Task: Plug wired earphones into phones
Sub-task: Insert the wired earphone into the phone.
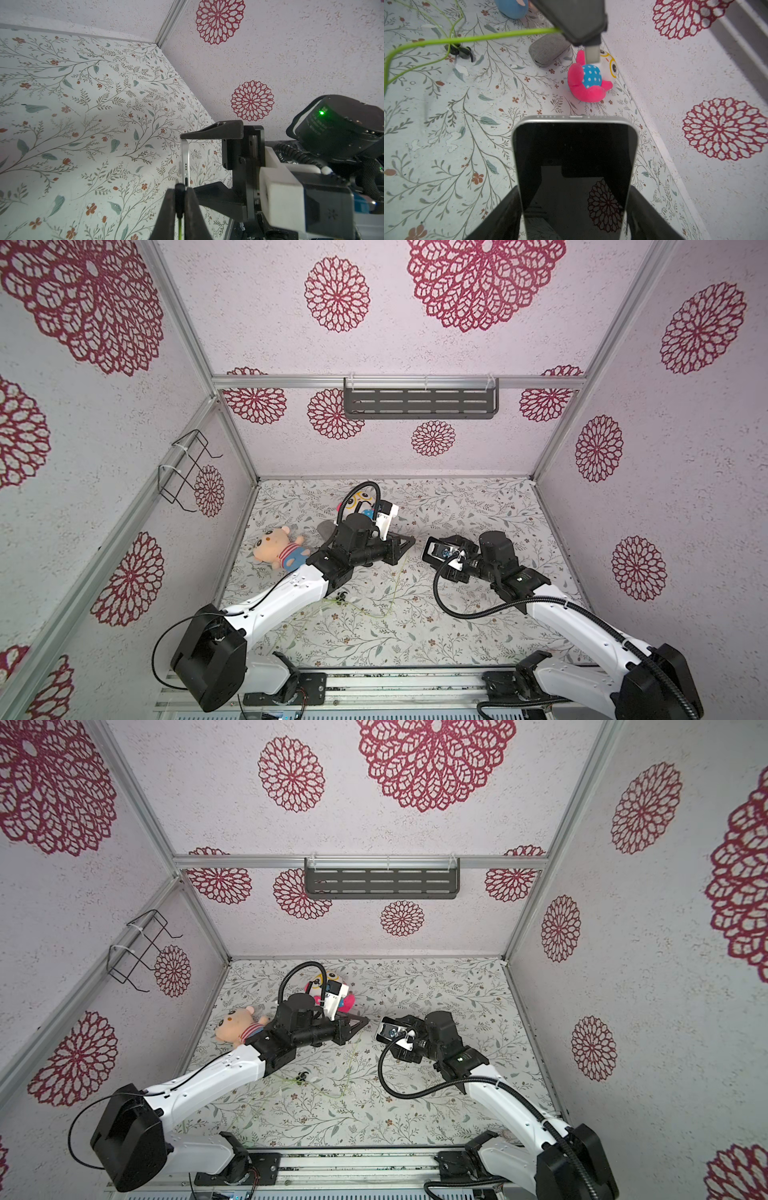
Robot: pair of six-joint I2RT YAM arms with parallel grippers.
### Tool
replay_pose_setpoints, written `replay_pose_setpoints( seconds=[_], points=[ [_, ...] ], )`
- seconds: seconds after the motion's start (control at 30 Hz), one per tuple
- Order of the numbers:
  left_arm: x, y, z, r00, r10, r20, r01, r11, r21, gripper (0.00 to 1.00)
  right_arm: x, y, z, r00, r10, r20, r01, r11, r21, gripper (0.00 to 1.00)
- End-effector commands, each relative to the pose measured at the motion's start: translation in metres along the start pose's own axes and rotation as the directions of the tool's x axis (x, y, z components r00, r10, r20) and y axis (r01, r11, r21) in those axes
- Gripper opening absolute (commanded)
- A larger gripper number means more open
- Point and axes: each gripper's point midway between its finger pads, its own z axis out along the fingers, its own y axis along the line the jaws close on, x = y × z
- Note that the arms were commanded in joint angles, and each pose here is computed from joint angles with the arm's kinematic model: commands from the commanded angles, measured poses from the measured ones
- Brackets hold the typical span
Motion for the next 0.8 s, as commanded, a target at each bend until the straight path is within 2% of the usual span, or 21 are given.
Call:
replay_pose_setpoints(
  seconds=[0.0, 0.77],
  points=[
    [-0.004, -0.007, -0.004, 0.999, 0.036, 0.025, -0.037, 0.999, 0.008, 0.00, -0.037, -0.027, -0.005, 0.995, -0.014, 0.102, 0.005, 0.996, 0.088, 0.58],
    [0.004, -0.005, 0.000, 0.998, 0.061, -0.004, -0.061, 0.998, -0.014, 0.00, -0.050, -0.030, -0.002, 0.989, -0.022, 0.145, 0.007, 0.995, 0.101, 0.58]
  ],
)
